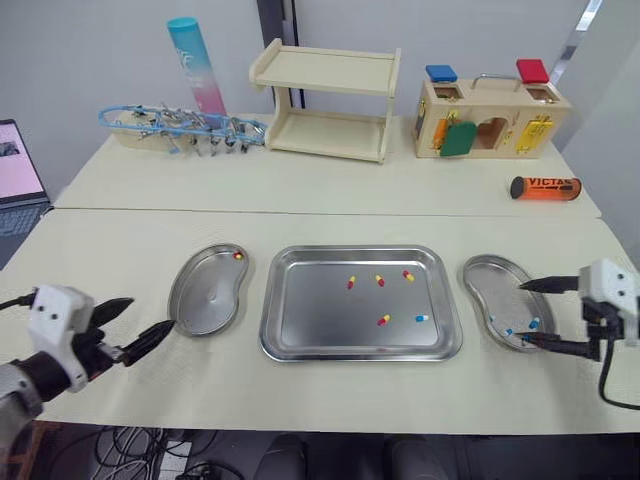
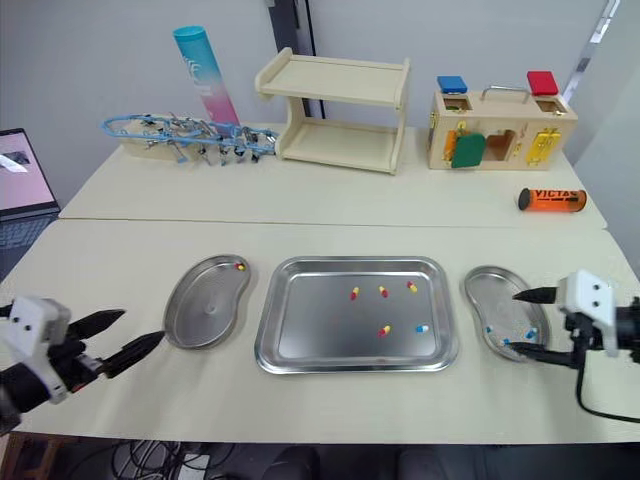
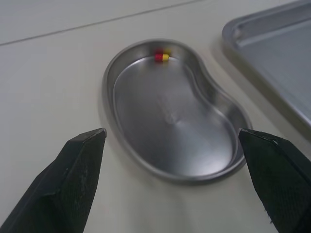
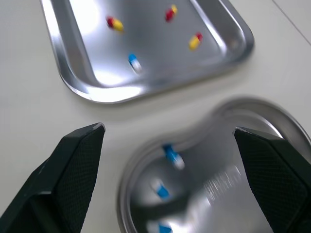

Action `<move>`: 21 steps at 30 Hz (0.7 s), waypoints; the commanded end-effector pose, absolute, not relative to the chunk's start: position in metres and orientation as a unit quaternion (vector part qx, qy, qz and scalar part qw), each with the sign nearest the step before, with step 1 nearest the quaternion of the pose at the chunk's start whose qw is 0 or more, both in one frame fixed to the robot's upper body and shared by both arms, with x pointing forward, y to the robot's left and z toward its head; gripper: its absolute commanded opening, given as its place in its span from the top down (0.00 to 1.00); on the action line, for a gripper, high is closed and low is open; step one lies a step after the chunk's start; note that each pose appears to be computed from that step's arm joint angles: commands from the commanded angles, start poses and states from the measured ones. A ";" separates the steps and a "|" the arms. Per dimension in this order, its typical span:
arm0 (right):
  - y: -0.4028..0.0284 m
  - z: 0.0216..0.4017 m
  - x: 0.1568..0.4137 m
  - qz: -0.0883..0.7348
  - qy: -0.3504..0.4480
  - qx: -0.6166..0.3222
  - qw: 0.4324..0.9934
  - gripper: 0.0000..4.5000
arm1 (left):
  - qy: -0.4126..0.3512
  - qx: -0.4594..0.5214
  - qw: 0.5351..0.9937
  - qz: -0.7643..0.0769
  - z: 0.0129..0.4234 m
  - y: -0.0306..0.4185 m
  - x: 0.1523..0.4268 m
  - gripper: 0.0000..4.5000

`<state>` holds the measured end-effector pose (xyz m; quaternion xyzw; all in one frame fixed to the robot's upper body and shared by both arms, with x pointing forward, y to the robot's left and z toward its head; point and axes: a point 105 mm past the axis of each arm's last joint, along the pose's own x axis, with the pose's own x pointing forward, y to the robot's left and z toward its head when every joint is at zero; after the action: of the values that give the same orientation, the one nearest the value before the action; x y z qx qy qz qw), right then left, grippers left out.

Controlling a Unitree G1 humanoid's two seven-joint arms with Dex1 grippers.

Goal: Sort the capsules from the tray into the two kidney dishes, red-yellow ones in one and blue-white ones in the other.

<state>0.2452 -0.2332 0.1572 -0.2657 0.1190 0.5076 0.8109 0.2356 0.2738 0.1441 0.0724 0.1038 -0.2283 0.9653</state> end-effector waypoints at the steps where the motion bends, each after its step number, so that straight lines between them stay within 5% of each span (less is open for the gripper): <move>1: -0.216 0.166 0.243 0.497 0.091 -0.251 0.825 0.01 | 0.091 0.077 0.960 -0.253 0.150 0.239 0.241 0.00; 13: -0.188 0.159 0.231 0.498 0.080 -0.204 0.839 0.01 | 0.052 0.040 0.935 -0.349 0.145 0.117 0.262 0.00; 18: -0.186 0.156 0.229 0.495 0.084 -0.200 0.841 0.00 | 0.049 0.042 0.933 -0.354 0.135 0.099 0.275 0.25; 21: -0.184 0.155 0.229 0.495 0.083 -0.198 0.842 0.00 | 0.042 0.046 0.933 -0.354 0.131 0.091 0.282 0.25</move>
<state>0.2308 -0.1906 0.1484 -0.1940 0.0994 0.4893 0.8444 0.2790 0.0951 0.1241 0.0365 0.0665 -0.3558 0.9315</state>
